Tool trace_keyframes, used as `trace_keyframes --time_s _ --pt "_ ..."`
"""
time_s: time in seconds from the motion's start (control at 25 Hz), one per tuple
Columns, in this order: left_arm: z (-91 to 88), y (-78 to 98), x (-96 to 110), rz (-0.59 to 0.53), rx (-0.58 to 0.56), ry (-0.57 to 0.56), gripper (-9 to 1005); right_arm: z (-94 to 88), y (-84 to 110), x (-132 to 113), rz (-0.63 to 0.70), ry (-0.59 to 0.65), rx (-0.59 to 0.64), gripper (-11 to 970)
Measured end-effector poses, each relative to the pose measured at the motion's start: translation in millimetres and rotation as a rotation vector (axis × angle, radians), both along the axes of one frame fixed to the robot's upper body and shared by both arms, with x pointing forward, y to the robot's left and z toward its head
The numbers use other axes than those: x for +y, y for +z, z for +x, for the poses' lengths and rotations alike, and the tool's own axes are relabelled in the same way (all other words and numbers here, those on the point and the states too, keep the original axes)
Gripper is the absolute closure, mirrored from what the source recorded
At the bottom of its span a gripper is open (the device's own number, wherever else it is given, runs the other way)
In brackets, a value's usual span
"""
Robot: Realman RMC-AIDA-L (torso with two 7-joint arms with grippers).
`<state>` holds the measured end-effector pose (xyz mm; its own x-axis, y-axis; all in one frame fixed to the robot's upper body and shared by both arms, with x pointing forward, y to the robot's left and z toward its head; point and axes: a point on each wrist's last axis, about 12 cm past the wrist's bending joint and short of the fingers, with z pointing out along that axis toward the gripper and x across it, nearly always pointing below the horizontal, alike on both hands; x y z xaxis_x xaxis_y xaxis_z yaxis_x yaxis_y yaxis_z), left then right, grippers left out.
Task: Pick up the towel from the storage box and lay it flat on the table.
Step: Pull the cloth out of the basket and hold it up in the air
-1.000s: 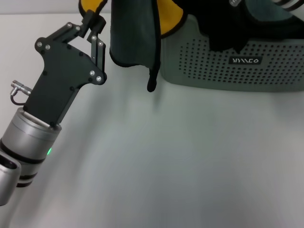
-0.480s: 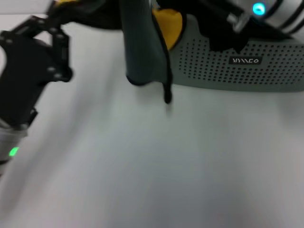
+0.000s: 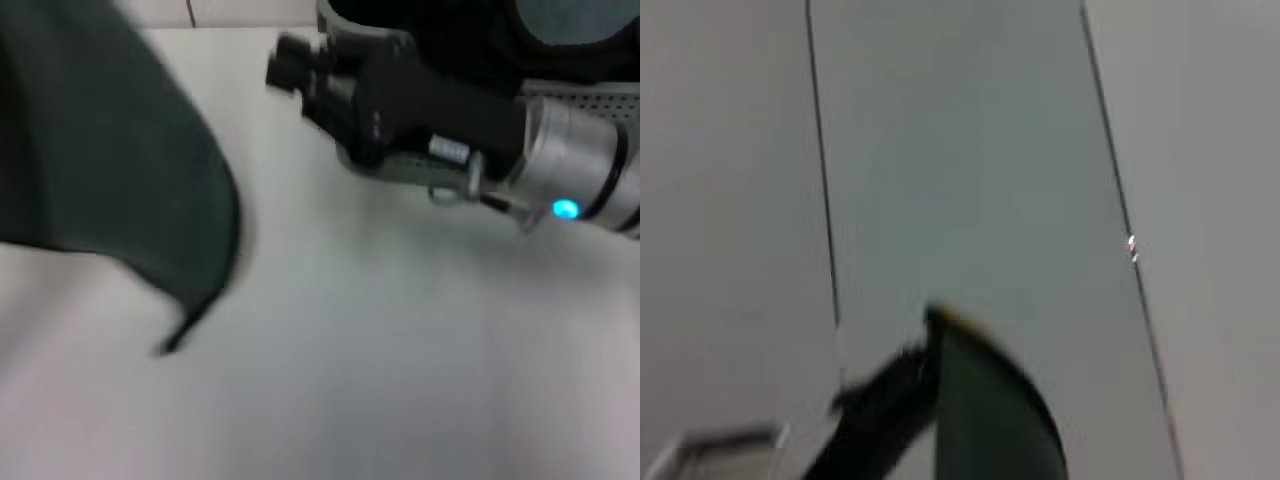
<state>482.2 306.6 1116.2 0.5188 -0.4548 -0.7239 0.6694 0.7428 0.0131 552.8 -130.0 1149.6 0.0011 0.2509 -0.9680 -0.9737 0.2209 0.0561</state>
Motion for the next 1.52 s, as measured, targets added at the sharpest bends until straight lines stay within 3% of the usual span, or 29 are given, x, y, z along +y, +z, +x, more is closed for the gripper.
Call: trace_keyframes --time_s 0.08,0.28,0.4,0.6,0.92,1.24,1.52 --pt "3.5 6.3 2.1 -0.001 -0.004 -0.038 981 -5.9 -8.4 -2.9 -0.049 0.019 -0.01 891" --pt "9.9 24.3 -0.4 0.057 -0.025 -0.189 980 -18.5 -28.0 -20.6 -0.157 0.061 -0.054 745" --pt "8.8 31.0 -4.6 0.12 -0.044 -0.259 980 -23.8 -24.9 -44.9 -0.14 0.072 -0.098 530" --pt "4.3 32.7 -4.3 0.116 -0.06 -0.267 980 -22.2 -11.3 -68.6 -0.083 0.073 -0.111 522" --pt "6.6 20.0 -15.5 0.082 -0.026 -0.261 981 -27.9 -3.3 -34.6 -0.092 0.274 -0.143 512" --pt "9.3 15.1 -32.0 0.126 -0.04 -0.298 980 -13.7 -1.5 -11.5 -0.136 0.239 -0.18 509" --pt "11.6 14.0 -36.5 0.121 -0.038 -0.305 980 -8.5 3.8 11.0 -0.164 0.288 -0.216 507"
